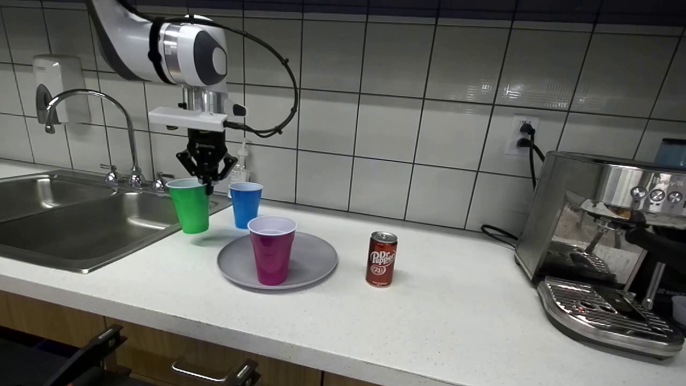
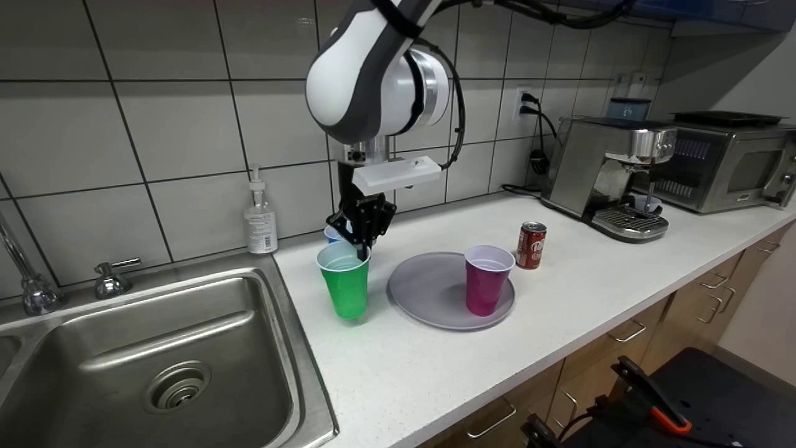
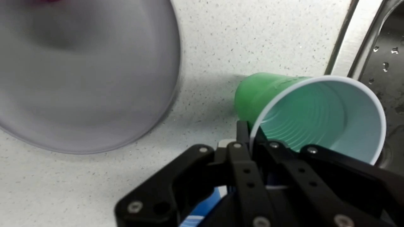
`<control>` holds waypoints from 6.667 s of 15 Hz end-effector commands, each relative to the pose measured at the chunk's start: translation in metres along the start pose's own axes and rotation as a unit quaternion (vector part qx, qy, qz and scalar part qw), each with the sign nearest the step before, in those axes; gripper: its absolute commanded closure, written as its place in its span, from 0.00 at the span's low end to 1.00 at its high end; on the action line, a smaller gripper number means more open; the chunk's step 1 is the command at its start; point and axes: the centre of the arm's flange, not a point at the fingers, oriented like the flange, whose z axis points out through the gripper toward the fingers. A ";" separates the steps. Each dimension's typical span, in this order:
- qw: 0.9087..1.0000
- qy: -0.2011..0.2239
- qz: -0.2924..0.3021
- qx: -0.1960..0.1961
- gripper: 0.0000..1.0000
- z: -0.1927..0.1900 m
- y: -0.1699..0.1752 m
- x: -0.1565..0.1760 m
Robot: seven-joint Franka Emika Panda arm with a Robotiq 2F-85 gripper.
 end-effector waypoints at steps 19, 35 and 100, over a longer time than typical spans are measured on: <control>0.983 0.065 0.169 0.033 0.99 -0.063 0.199 -0.061; 0.970 0.057 0.233 0.034 0.99 -0.023 0.263 -0.071; 0.993 0.076 0.083 -0.029 0.00 -0.049 0.151 0.021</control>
